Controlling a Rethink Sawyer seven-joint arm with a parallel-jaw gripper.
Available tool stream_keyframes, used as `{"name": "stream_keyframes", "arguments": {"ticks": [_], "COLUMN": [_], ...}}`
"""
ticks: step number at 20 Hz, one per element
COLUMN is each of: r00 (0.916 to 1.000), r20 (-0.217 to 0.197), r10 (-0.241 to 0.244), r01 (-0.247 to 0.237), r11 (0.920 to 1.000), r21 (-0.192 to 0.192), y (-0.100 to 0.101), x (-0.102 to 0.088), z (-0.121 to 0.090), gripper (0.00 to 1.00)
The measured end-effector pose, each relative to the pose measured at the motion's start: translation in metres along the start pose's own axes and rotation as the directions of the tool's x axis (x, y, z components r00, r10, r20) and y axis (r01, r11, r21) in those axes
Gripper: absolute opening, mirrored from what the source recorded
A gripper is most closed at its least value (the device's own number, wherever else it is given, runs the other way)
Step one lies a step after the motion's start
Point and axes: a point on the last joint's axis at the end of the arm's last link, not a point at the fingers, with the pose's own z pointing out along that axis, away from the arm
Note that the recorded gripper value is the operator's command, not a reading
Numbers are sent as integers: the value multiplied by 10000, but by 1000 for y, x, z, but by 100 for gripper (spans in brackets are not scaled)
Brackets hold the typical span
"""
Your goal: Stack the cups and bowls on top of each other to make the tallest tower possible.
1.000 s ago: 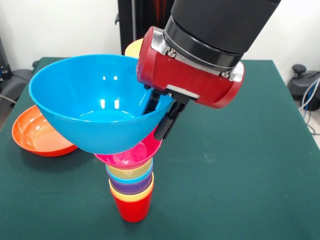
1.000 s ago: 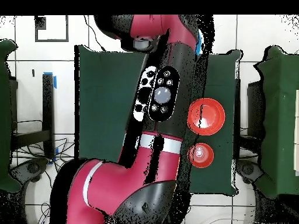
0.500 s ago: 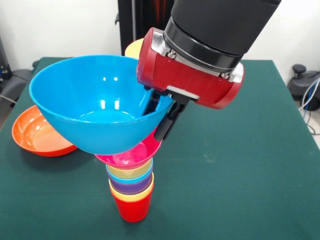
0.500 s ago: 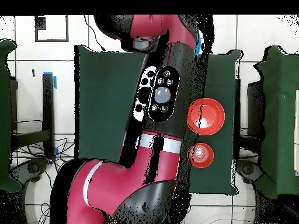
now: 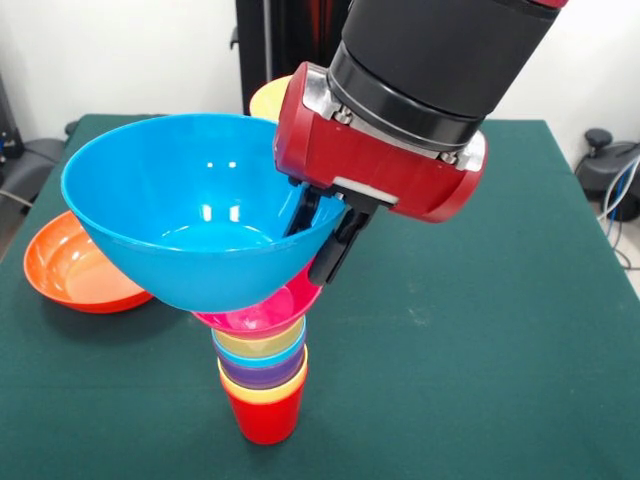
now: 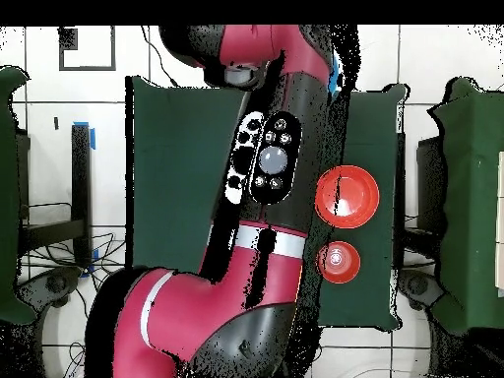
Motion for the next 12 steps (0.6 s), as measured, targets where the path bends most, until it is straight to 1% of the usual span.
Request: {"name": "stream_keyframes", "arguments": {"ticks": [12], "r00": [10000], "r20": [-29], "r10": [-64], "r01": [64], "r11": [10000], "r21": [8], "y": [6], "x": [2], "z": [0], "gripper": [0]}}
